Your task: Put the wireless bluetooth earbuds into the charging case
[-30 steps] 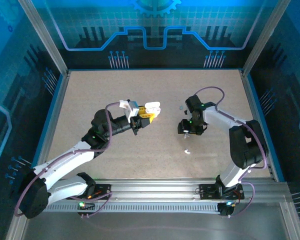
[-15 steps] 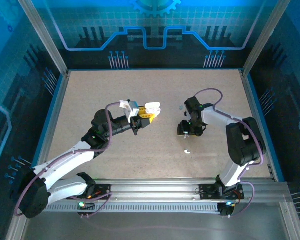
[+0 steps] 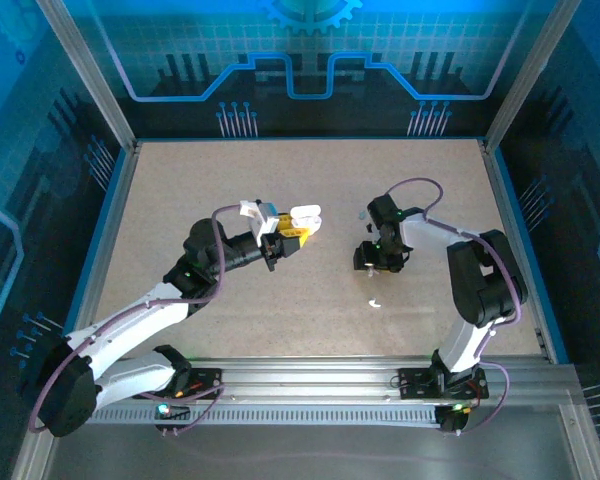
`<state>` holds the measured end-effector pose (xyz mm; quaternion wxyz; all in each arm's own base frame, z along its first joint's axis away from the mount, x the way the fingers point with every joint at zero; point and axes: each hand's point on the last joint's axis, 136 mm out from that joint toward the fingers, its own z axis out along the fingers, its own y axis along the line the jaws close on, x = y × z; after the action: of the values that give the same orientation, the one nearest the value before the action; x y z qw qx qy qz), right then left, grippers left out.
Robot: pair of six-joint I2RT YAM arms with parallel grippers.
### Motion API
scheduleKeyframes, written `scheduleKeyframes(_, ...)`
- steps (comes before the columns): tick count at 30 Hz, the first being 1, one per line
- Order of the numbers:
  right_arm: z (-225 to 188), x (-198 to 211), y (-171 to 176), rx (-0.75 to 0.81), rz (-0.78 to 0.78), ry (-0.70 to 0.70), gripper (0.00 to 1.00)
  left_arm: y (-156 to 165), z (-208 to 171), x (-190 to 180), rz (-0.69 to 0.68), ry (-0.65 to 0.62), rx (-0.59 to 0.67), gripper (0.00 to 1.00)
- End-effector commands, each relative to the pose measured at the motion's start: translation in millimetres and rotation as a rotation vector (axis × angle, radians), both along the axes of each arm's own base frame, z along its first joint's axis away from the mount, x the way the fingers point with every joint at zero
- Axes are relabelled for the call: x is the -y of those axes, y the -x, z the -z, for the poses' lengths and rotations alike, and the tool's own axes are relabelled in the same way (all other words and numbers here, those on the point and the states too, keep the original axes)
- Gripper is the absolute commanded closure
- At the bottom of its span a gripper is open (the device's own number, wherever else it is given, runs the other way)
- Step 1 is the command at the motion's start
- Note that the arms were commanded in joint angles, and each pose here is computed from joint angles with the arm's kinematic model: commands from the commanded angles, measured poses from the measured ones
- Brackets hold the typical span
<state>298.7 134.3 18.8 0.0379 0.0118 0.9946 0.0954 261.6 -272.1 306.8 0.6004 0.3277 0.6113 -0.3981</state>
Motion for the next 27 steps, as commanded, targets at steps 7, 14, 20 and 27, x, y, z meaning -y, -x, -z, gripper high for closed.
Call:
scheduleKeyframes(7,6,-9,26,-0.084,-0.002,-0.005,0.39,3,-13,0,0.0,0.018,0.03,0.78)
scheduleKeyframes(14,3,-20,38,-0.103,-0.023,-0.016,0.39,2,-12,0,-0.002,0.016,0.029,0.78)
scheduleKeyframes(20,2,-29,42,-0.105,-0.043,-0.023,0.41,2,-11,0,0.0,0.017,0.025,0.78)
scheduleKeyframes(27,-9,-23,38,-0.088,-0.041,0.033,0.42,3,-12,-1,-0.005,0.018,0.03,0.78)
